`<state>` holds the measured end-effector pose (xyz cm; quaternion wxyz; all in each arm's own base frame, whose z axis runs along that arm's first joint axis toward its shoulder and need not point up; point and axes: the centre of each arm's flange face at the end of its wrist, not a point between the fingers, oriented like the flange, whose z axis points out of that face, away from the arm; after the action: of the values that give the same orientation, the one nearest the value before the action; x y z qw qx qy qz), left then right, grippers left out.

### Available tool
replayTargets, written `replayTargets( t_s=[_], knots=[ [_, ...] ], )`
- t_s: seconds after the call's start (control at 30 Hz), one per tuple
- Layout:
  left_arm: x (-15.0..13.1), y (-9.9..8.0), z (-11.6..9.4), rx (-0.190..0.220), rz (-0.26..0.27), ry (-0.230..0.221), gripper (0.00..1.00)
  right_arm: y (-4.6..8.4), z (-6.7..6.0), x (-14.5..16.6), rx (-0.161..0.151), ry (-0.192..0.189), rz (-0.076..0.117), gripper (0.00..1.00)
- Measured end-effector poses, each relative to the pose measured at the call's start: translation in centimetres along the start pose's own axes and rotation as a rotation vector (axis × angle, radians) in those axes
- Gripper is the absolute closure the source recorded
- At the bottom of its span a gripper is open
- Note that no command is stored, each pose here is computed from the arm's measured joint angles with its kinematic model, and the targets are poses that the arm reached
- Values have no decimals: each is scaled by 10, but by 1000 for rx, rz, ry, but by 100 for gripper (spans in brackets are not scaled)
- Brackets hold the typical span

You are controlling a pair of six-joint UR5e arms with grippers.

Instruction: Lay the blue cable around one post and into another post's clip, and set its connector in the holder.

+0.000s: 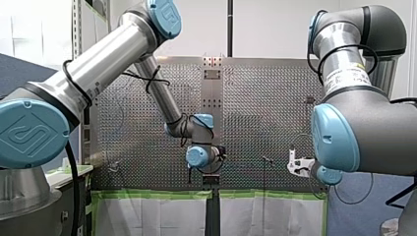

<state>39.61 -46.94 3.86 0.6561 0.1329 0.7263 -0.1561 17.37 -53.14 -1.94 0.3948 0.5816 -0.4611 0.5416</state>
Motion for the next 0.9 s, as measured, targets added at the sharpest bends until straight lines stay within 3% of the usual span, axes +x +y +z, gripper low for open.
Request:
replayTargets(
  t_s=[0.47,0.9],
  knots=[
    [72,6,-5,-16,41,106,0,-2,0,0,3,0,0,100],
    [118,-3,5,-6,55,155,0,-2,0,0,4,-3,0,100]
  ],
)
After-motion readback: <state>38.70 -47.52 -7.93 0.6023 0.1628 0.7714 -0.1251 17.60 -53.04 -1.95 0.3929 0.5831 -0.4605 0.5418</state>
